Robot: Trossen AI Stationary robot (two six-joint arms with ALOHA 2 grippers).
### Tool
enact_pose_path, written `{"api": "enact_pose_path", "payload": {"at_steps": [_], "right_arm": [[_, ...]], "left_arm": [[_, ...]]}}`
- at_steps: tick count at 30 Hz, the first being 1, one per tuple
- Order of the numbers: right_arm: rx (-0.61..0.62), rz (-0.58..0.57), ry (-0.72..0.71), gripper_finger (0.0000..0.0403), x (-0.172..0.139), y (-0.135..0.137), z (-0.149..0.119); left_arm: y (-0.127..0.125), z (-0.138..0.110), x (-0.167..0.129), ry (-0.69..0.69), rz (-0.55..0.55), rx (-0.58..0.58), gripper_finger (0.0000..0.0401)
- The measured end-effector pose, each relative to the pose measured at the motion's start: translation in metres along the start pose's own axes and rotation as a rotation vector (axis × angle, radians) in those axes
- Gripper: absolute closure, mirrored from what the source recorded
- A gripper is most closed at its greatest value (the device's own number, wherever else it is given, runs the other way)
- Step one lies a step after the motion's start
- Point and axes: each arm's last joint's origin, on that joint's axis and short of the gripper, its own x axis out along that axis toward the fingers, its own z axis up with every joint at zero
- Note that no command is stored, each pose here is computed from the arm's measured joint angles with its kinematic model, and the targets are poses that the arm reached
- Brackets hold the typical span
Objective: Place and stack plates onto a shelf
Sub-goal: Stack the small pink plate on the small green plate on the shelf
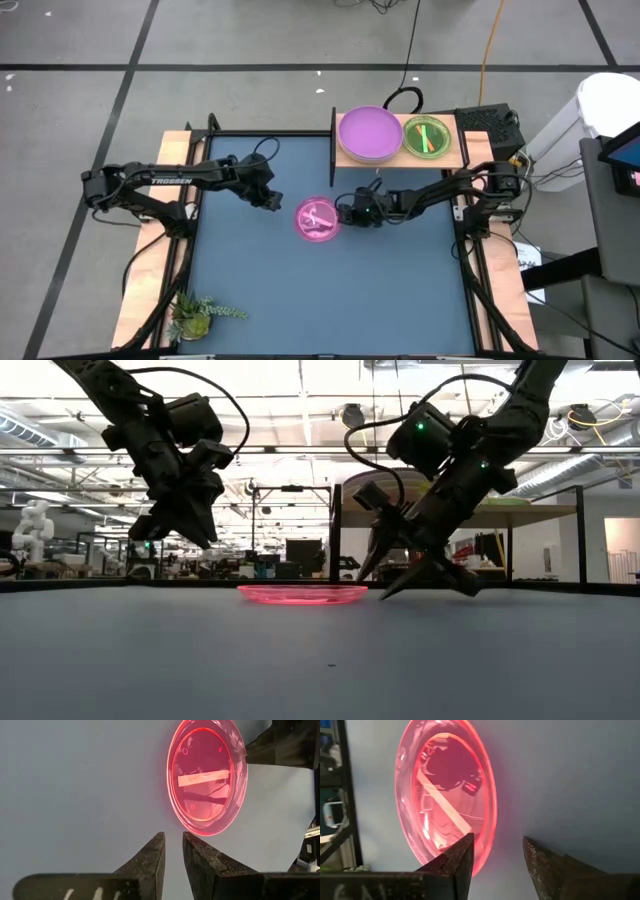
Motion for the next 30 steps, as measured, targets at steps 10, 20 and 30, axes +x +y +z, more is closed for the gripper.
{"api": "enact_pose_path", "payload": {"at_steps": [10,20,30], "right_arm": [[-0.001,0.021,0.015,0.0291,0.013,-0.005,-0.001],[0.003,0.021,0.014,0.0382,0.013,-0.004,-0.001],[-0.024,0.056,0.013,0.0402,0.003,0.004,0.0]], "left_arm": [[0.0,0.0,0.0,-0.001,0.002,-0.004,0.0329],[0.0,0.0,0.0,-0.007,0.008,-0.003,0.0329],[0.0,0.0,0.0,-0.009,0.01,0.002,0.0329]]}}
